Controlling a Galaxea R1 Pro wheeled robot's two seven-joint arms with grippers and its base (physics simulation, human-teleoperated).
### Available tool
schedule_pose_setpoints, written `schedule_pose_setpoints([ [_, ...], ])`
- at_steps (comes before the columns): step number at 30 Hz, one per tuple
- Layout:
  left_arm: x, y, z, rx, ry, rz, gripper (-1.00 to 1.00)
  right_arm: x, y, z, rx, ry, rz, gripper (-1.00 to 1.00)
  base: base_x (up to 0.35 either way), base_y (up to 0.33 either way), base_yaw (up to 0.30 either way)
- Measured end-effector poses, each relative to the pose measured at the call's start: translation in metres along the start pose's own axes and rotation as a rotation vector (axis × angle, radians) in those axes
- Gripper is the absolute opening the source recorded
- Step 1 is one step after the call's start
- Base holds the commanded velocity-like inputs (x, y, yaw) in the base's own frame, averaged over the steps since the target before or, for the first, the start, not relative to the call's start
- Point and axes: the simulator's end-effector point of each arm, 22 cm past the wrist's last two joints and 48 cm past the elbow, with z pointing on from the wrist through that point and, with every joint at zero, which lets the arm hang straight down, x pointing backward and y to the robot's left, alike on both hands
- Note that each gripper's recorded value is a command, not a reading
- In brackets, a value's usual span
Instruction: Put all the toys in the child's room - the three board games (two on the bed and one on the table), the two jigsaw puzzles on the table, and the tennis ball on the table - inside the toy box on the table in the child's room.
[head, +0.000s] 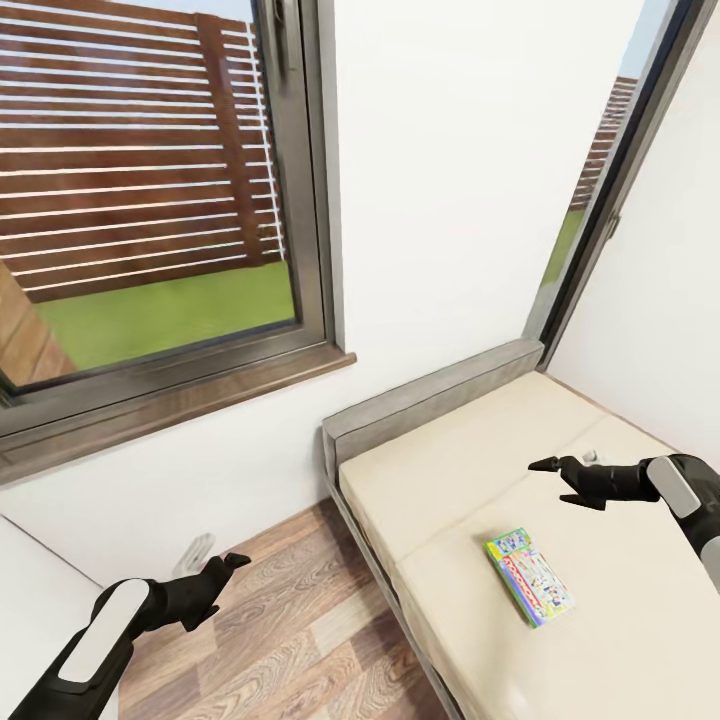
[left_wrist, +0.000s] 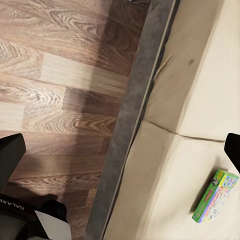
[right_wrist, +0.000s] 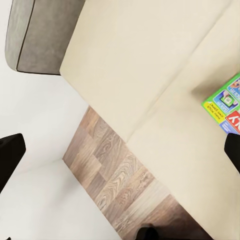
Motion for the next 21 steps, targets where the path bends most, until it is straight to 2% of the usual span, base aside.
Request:
schedule_pose_setpoints([
  [14,0.009,0.011,0.003,-0.022,0.011,-0.003,1.00,0.001,0.002,0.001,-0.003,0.002,-0.001,1.00,-0.001,-0.001,-0.001],
  [21,0.023,0.017,0.007,-0.030,0.026,0.012,1.00,0.001,0.003,0.002,-0.004,0.003,-0.002,1.00,-0.097,-0.079,0.000],
])
